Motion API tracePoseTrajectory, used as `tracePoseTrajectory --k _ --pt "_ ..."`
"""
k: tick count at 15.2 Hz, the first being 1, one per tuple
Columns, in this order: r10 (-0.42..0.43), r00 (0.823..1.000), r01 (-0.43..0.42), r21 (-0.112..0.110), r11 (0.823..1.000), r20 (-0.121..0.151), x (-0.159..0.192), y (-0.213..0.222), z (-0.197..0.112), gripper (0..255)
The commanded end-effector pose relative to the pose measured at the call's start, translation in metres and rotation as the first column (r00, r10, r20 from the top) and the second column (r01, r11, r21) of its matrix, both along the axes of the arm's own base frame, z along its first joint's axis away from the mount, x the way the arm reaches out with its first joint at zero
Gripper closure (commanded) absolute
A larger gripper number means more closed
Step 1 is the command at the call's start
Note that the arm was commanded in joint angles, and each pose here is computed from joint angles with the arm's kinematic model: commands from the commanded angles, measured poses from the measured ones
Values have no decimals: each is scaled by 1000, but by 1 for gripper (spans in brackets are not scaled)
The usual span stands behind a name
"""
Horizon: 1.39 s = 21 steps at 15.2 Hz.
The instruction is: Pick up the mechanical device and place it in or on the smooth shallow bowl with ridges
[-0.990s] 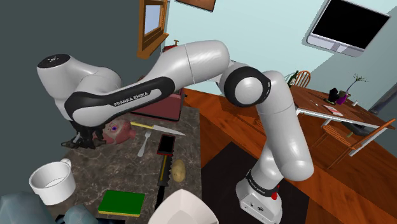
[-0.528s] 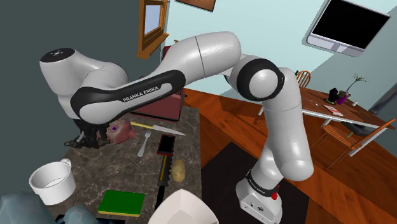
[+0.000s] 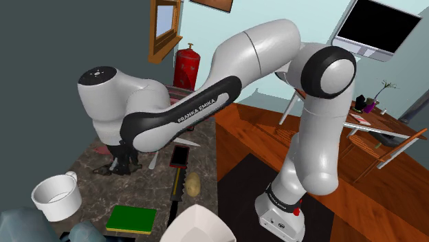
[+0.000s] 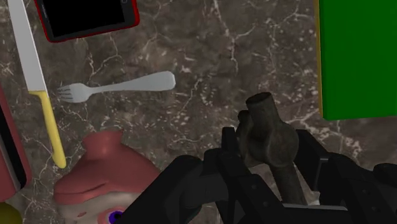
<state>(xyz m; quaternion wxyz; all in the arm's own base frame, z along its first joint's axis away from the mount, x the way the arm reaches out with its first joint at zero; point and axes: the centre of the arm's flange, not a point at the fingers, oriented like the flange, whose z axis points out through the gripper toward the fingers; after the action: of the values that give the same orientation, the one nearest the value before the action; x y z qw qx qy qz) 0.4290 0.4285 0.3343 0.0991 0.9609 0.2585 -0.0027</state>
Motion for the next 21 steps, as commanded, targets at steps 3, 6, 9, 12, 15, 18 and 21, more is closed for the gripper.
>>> tracePoseTrajectory --k 3,6,9,12,15,18,21 --pt "-1 1000 1 -1 1000 0 -52 -11 2 255" --pt "-1 1000 1 -1 1000 0 -90 -20 4 255" --pt "-1 1000 1 -1 1000 0 -129 -29 5 255" --pt "-1 1000 1 -1 1000 0 -167 -38 6 255" --pt "-1 1000 1 -1 1000 0 -206 -47 8 255" --pt "-1 1000 1 -1 1000 0 -244 -56 9 255" --pt "-1 1000 1 -1 1000 0 -283 -66 10 255"
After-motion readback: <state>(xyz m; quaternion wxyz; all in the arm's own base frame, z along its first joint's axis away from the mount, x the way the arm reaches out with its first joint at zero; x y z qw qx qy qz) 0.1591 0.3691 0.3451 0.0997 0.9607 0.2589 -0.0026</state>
